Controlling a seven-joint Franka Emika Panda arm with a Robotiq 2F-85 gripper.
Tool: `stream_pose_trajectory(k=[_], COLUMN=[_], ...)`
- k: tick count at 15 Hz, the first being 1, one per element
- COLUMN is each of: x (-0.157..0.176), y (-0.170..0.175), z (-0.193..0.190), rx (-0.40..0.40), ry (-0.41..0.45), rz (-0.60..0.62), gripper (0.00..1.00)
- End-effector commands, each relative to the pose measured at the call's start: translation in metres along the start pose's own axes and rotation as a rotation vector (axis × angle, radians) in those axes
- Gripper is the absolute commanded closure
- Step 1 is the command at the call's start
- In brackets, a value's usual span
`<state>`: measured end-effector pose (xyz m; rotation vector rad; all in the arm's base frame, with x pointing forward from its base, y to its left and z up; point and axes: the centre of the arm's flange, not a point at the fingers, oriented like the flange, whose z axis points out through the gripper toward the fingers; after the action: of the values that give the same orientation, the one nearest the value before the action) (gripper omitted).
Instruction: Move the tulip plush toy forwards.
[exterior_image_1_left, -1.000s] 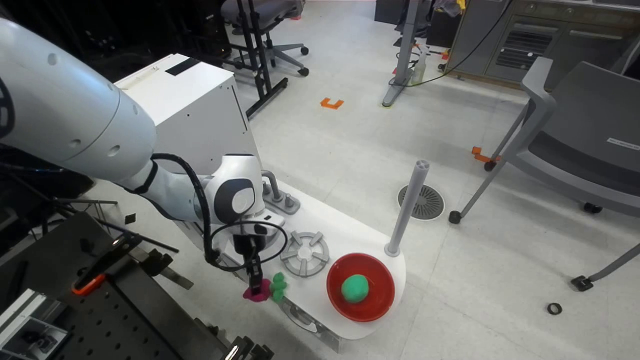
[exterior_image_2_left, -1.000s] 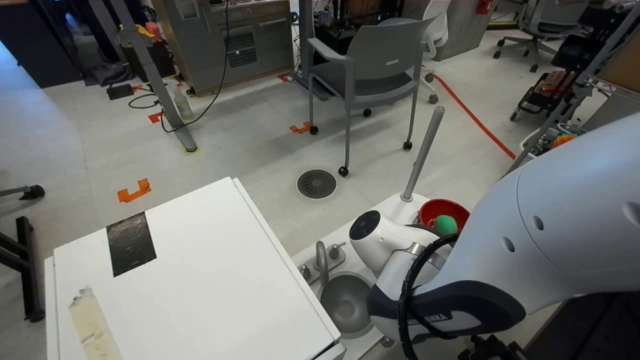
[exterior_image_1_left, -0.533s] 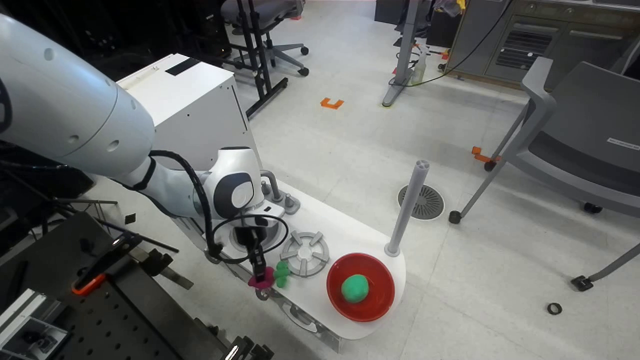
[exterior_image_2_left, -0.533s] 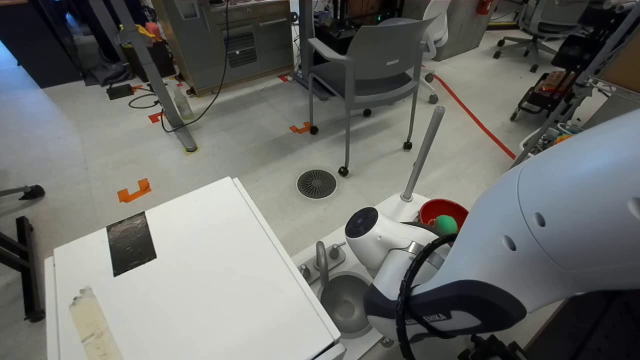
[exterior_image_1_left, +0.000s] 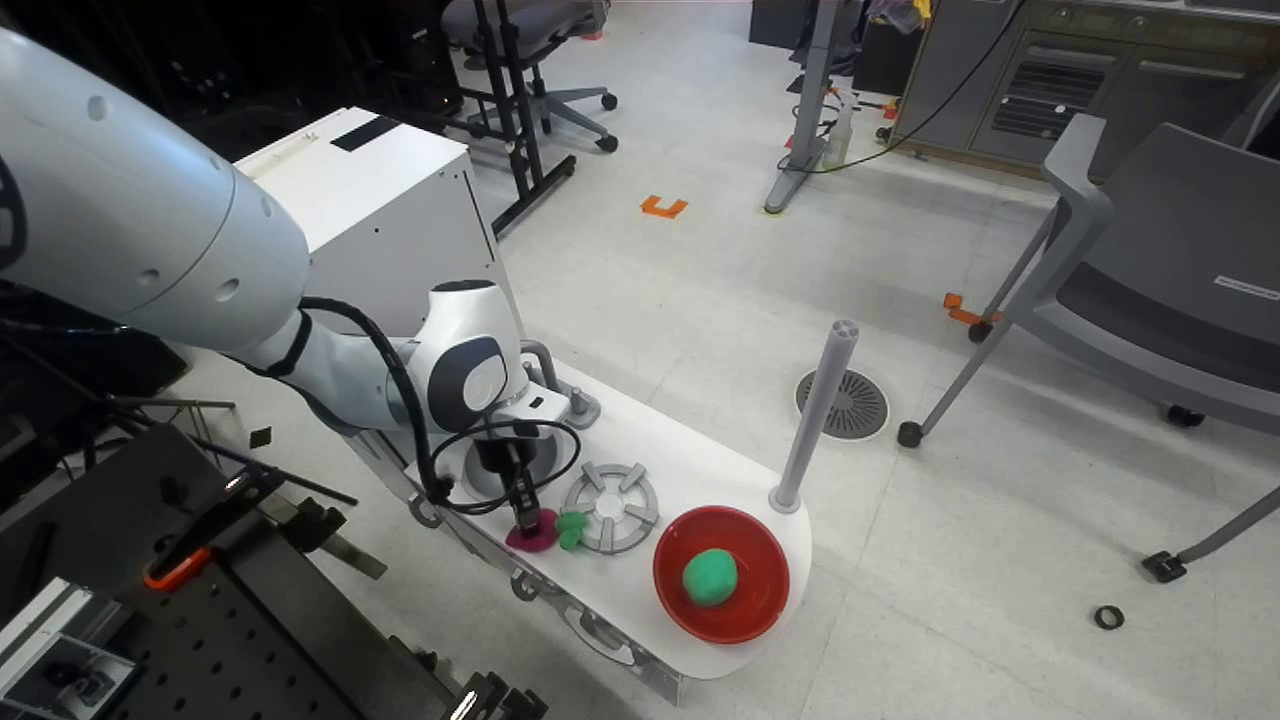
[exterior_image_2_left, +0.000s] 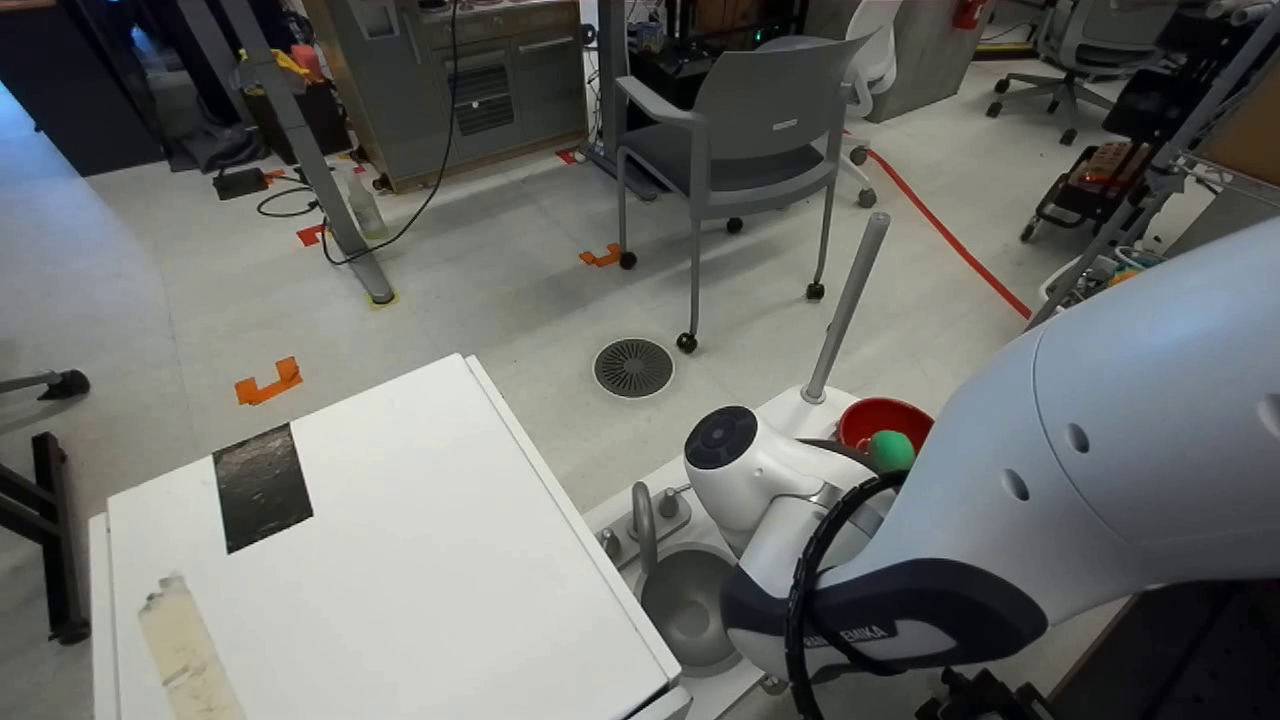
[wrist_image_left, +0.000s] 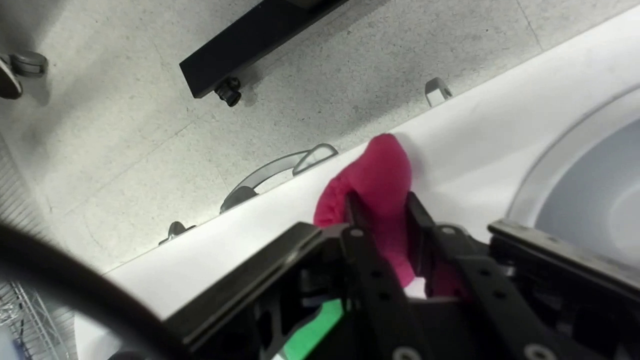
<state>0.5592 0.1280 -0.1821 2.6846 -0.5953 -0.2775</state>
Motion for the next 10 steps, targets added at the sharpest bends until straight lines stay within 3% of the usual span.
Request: stream_pose_trajectory(k=[1, 5, 7, 10], x=[0.005, 0.009, 0.003, -0.012], y=[-0.007, 0.006, 0.018, 0.047], z=[0.003, -0.030, -0.045, -0.068], rx=[0.044, 0.053, 0.016, -0.043], ry=[0.016, -0.003, -0.077, -0.178], rz=[-0.001, 0.009, -0.016, -0.049], gripper=[0.48, 0.18, 0.05, 0.00])
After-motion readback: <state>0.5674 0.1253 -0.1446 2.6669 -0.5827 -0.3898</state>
